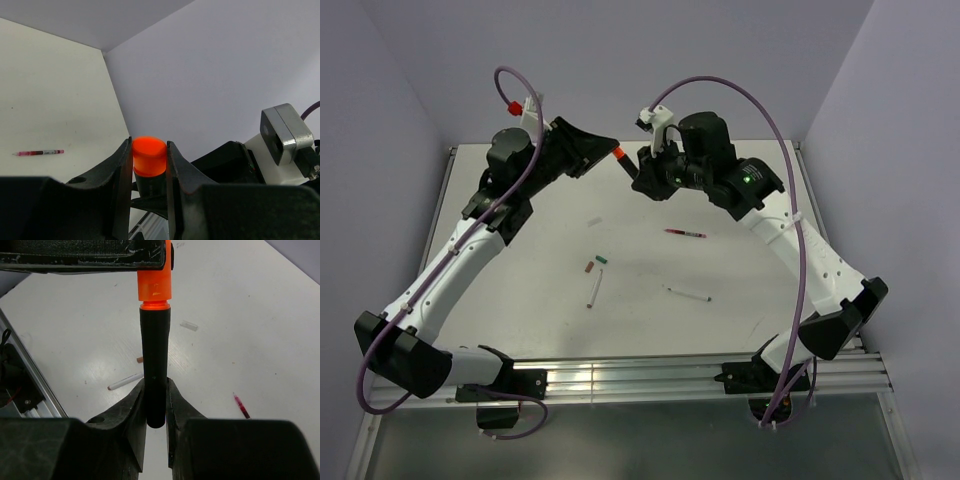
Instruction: Insert the pens into the pen caps
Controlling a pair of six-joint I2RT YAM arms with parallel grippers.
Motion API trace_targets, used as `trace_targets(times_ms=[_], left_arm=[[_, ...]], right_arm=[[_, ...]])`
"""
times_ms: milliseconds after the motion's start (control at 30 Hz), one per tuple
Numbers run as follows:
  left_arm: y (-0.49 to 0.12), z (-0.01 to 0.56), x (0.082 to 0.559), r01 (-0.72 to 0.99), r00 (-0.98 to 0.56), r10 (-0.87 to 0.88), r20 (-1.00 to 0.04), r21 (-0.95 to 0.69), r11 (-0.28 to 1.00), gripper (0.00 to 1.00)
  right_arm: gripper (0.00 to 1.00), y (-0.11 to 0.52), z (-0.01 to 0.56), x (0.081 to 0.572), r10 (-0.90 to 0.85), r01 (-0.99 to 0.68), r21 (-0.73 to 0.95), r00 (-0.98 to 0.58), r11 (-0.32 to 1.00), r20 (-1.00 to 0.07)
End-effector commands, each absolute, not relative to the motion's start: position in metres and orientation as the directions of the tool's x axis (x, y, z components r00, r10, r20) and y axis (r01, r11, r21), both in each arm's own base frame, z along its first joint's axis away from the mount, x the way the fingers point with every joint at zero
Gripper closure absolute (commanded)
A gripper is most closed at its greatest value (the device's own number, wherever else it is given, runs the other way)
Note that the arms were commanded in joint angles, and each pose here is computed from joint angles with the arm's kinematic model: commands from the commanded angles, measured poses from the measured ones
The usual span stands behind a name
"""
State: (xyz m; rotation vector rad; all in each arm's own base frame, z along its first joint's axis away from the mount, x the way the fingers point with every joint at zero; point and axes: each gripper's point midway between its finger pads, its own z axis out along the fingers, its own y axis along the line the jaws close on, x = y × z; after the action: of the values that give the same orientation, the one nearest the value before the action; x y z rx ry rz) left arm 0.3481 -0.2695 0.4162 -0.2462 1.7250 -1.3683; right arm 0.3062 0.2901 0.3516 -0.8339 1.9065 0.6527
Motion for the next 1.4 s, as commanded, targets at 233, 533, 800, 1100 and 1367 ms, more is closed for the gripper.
trace_targets(times_ms=[233, 533, 800, 1100, 1367], left_arm=[[-0.290, 0.413, 0.328, 0.380, -0.602, -0.578, -0.551, -0.834, 0.399, 0.96], [-0.282, 0.424, 0.326, 0.418, -0.556, -0.591, -0.585, -0.811, 0.410, 0.43], [-0.272, 0.423, 0.312, 0.467, -0.582, -0.549, -0.600, -0.799, 0.378, 0.13], [-0.231, 0.405, 0.278, 0.630, -0.511, -0.430, -0.744, -0.665, 0.401, 0.01], [-0.213, 0.423, 0.249, 0.807, -0.409, -0.250, -0.878, -0.476, 0.349, 0.05]], right_arm=[[1.00, 0.305, 0.397, 0.326, -0.185, -0.766, 0.068, -0.240, 0.639, -0.953], [1.00, 0.326, 0.413, 0.335, -0.129, -0.797, 0.092, -0.208, 0.597, -0.970], [1.00, 0.334, 0.434, 0.340, -0.074, -0.814, 0.133, -0.211, 0.565, -0.975], [1.00, 0.321, 0.452, 0.332, -0.036, -0.905, 0.221, -0.251, 0.362, -0.967], [1.00, 0.322, 0.450, 0.276, -0.060, -0.955, 0.289, -0.293, 0.073, -0.954]])
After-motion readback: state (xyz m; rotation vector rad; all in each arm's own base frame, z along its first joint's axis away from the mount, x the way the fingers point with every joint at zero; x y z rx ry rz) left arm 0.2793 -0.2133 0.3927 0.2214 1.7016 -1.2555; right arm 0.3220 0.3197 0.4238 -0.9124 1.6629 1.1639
